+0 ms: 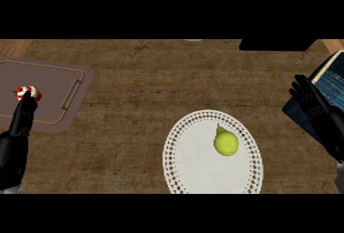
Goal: Pick the pear from the placemat and place it in the basket
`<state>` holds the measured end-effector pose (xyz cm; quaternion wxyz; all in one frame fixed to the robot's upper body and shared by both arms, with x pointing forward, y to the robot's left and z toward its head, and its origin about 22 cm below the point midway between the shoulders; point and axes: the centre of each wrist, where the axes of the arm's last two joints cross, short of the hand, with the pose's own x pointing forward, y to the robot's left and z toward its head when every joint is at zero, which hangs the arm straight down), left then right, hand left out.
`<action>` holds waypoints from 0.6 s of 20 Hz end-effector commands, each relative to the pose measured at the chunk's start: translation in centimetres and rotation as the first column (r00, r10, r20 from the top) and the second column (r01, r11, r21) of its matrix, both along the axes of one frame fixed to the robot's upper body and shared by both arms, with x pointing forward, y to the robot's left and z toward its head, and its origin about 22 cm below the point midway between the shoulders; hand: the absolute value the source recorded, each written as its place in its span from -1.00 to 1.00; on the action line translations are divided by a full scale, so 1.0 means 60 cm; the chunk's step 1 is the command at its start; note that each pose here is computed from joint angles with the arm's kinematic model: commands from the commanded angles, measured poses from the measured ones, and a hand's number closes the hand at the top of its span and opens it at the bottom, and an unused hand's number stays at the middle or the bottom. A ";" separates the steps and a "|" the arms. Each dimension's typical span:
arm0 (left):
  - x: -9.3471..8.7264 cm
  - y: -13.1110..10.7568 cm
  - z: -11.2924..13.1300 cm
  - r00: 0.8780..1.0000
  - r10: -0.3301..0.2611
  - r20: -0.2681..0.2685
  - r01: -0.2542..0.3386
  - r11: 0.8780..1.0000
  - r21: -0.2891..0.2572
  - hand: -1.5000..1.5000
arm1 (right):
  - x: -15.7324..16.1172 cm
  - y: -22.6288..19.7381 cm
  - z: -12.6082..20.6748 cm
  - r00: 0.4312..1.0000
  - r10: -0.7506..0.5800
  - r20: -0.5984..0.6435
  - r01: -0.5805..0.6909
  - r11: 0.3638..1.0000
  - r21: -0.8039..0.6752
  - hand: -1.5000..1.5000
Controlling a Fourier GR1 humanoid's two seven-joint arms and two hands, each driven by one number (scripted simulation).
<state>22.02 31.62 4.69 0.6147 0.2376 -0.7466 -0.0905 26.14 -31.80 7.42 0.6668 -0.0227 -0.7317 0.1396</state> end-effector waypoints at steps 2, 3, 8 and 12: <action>-0.019 -0.014 -0.066 0.979 0.000 -0.204 -0.031 0.988 -0.150 0.00 | 0.048 0.075 -0.015 0.982 0.167 -0.091 -0.153 0.978 0.145 1.00; -0.017 -0.036 -0.081 0.956 -0.050 -0.289 -0.004 0.983 -0.183 0.00 | 0.062 0.104 -0.010 0.965 0.243 -0.102 -0.216 0.952 0.218 1.00; -0.049 -0.073 -0.142 0.812 -0.175 -0.557 -0.022 0.944 -0.329 0.00 | 0.069 0.258 -0.003 0.747 0.663 -0.052 -0.613 0.717 0.331 1.00; -0.046 -0.055 -0.144 0.766 -0.148 -0.626 -0.089 0.939 -0.332 0.00 | 0.059 0.390 -0.012 0.694 0.704 -0.153 -0.661 0.706 0.254 -1.00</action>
